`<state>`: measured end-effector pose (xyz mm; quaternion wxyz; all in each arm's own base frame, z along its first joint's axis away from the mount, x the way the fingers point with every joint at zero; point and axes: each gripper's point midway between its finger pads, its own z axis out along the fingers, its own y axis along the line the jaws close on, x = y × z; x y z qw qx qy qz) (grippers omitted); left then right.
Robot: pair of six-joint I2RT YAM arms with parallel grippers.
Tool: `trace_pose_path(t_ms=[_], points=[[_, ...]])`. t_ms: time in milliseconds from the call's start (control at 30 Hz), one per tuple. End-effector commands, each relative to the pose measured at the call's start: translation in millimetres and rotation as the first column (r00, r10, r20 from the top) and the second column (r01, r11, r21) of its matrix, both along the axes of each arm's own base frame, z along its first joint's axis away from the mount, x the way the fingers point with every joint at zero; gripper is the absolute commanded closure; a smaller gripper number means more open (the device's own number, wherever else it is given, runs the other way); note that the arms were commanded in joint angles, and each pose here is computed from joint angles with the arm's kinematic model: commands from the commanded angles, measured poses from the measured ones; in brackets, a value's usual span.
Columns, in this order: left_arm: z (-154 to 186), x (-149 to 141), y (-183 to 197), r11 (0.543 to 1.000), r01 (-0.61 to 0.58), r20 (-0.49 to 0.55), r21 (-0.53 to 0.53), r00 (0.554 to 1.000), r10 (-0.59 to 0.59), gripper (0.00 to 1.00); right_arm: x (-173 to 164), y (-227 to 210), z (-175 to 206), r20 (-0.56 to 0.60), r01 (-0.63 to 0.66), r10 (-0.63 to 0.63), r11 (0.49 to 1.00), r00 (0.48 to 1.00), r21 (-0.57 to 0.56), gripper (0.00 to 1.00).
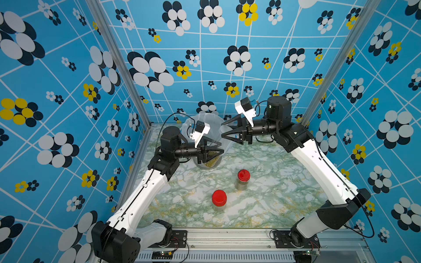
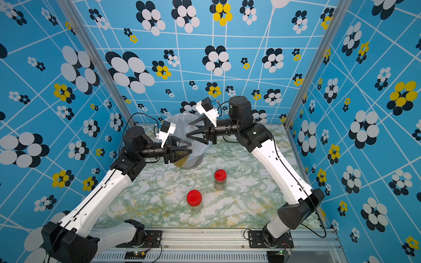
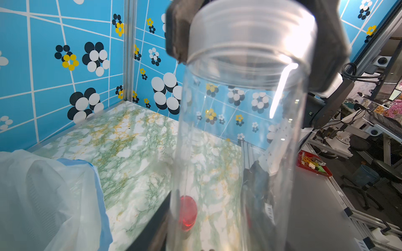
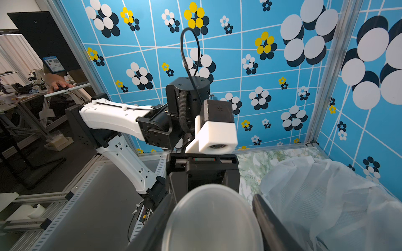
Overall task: Empty moldy mung beans from jars
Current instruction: Unscrew the lid from the jar.
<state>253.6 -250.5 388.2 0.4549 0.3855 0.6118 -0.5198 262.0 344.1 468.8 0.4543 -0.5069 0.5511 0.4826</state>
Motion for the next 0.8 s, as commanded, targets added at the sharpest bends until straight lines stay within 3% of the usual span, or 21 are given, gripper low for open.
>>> trace_pose_path(t_ms=[0, 67, 100, 433, 767], points=[[26, 32, 26, 0.960, -0.279, -0.018, -0.005, 0.960, 0.278, 0.83, -1, -1, -19, -0.056, 0.016, -0.020, 0.998, 0.998, -0.056, 0.42], [28, 29, 25, 0.953, -0.303, 0.013, 0.008, 0.953, 0.303, 0.83, 18, -2, -17, -0.102, 0.126, -0.132, 0.990, 0.986, -0.063, 0.09], [27, 27, 24, 0.949, -0.315, 0.031, 0.019, 0.949, 0.314, 0.83, 25, -3, -16, -0.128, 0.165, -0.172, 0.984, 0.977, -0.064, 0.01], [12, 25, 14, 0.911, -0.396, 0.129, 0.115, 0.915, 0.381, 0.83, 49, -8, 18, -0.395, 0.340, -0.293, 0.939, 0.871, 0.053, 0.01], [14, 28, 15, 0.887, -0.447, 0.170, 0.121, 0.889, 0.425, 0.83, 63, 4, -4, -0.458, 0.334, -0.316, 0.941, 0.831, -0.042, 0.11]])
